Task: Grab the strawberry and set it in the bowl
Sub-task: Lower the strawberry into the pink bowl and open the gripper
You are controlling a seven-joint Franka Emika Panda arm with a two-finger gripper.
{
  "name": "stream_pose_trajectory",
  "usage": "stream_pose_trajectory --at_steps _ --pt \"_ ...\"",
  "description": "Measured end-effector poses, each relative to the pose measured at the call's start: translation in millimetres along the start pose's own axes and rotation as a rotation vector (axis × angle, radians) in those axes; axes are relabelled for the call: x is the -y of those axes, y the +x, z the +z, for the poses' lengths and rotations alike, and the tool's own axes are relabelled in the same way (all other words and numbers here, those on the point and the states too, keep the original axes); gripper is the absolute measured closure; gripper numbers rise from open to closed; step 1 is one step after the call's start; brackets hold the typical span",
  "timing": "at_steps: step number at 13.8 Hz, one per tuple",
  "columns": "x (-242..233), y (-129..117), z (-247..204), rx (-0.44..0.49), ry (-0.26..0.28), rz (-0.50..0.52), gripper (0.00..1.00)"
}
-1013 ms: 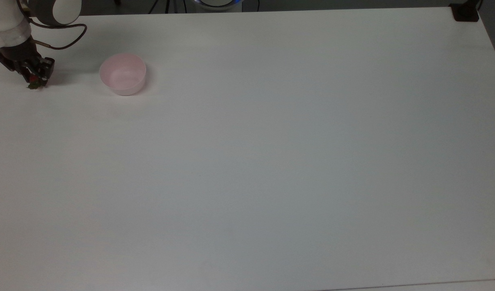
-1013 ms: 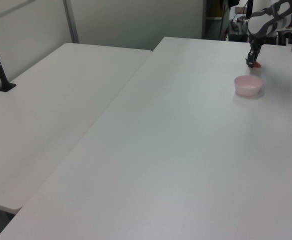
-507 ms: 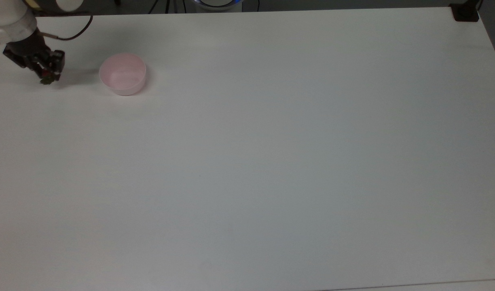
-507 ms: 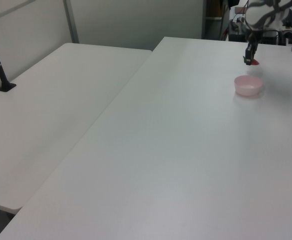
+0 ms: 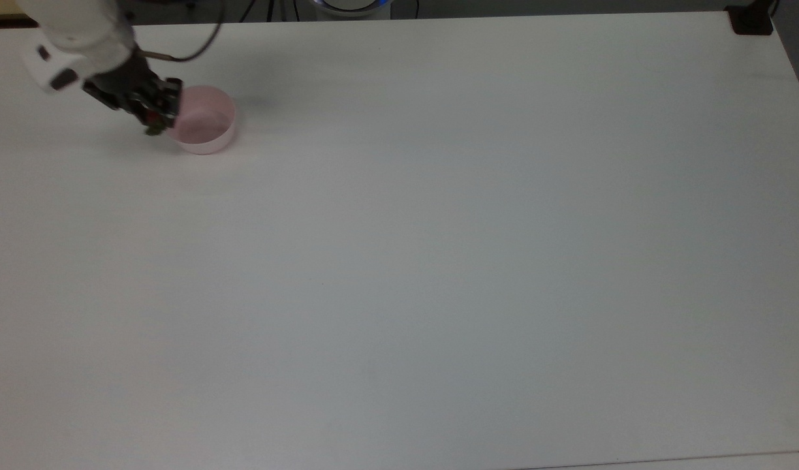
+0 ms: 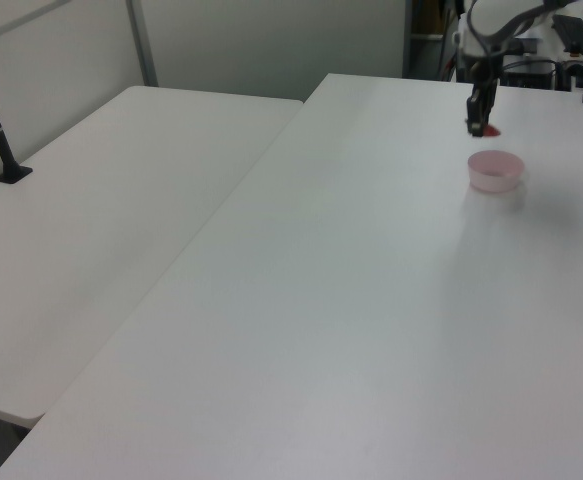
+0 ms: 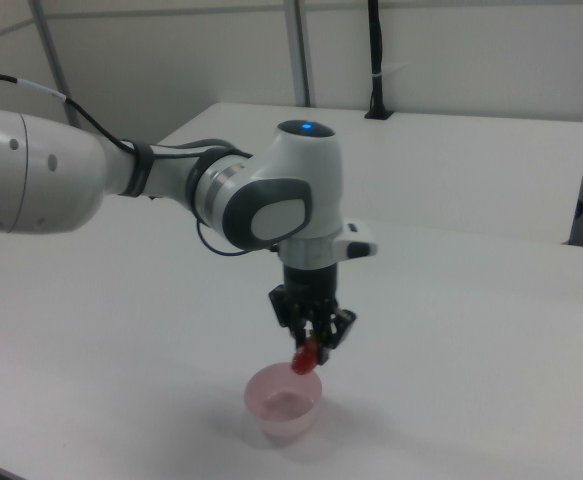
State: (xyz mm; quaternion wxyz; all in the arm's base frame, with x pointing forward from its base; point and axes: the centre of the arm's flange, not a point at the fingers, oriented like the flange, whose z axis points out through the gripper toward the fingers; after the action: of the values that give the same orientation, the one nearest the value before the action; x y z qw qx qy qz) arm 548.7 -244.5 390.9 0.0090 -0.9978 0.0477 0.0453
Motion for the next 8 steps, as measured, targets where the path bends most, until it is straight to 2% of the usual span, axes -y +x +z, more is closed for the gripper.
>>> stream_pose_trajectory --at_steps 5,8 --pt "37.4 0.9 34.8 0.074 -0.003 0.019 0.61" --pt "34.9 -10.0 56.9 0.142 -0.069 -0.013 0.61"
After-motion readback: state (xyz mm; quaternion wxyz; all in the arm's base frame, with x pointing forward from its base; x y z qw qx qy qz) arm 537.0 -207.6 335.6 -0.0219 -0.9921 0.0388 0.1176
